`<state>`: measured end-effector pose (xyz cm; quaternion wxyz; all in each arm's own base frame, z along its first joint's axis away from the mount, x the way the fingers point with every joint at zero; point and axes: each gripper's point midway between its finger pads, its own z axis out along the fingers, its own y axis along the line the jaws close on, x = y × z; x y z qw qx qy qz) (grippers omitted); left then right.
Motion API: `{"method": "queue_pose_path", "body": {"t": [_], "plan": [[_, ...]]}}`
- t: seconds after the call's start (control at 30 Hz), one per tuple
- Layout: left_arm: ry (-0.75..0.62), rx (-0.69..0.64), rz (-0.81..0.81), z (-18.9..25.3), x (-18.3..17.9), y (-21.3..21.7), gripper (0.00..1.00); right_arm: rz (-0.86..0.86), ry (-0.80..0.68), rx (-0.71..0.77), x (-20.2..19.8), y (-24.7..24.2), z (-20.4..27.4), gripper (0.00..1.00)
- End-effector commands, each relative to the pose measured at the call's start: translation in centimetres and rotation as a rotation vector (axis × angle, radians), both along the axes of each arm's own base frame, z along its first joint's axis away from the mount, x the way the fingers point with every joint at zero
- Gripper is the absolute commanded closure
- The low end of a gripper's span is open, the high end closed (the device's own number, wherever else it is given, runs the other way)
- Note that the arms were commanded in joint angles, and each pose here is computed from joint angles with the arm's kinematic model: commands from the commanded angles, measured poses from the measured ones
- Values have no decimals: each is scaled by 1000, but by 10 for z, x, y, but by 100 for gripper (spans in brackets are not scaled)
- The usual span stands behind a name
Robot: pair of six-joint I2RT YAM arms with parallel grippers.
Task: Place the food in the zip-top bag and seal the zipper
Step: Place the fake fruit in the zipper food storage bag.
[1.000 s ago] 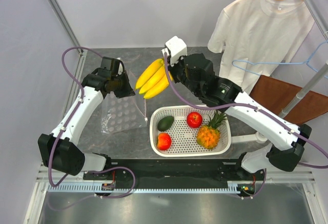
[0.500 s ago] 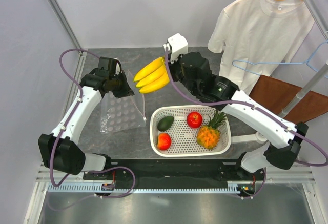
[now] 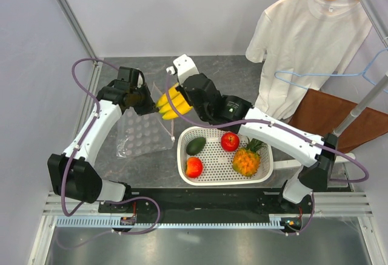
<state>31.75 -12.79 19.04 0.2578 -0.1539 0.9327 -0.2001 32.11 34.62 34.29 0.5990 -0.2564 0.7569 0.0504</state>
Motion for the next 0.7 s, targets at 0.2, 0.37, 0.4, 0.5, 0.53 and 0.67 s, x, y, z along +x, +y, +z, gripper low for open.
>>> {"method": "queue_pose_path", "body": {"t": [0.2,0.37,0.4,0.5,0.53,0.67], "plan": [[-65,-124,-9,27,8,-20,98,-80,-141,-145,6,6,7,100],[-57,-210,-40,28,7,-35,98,54,-83,39,-14,29,23,100],[-62,-232,-50,30,8,-39,98,82,-66,73,-20,35,24,100],[-82,-309,-95,40,8,-52,98,198,2,207,-38,57,30,100],[-87,-325,-110,43,7,-55,98,215,21,223,-41,62,28,100],[-150,-361,-142,61,7,-58,98,197,78,209,-41,63,9,100]]}}
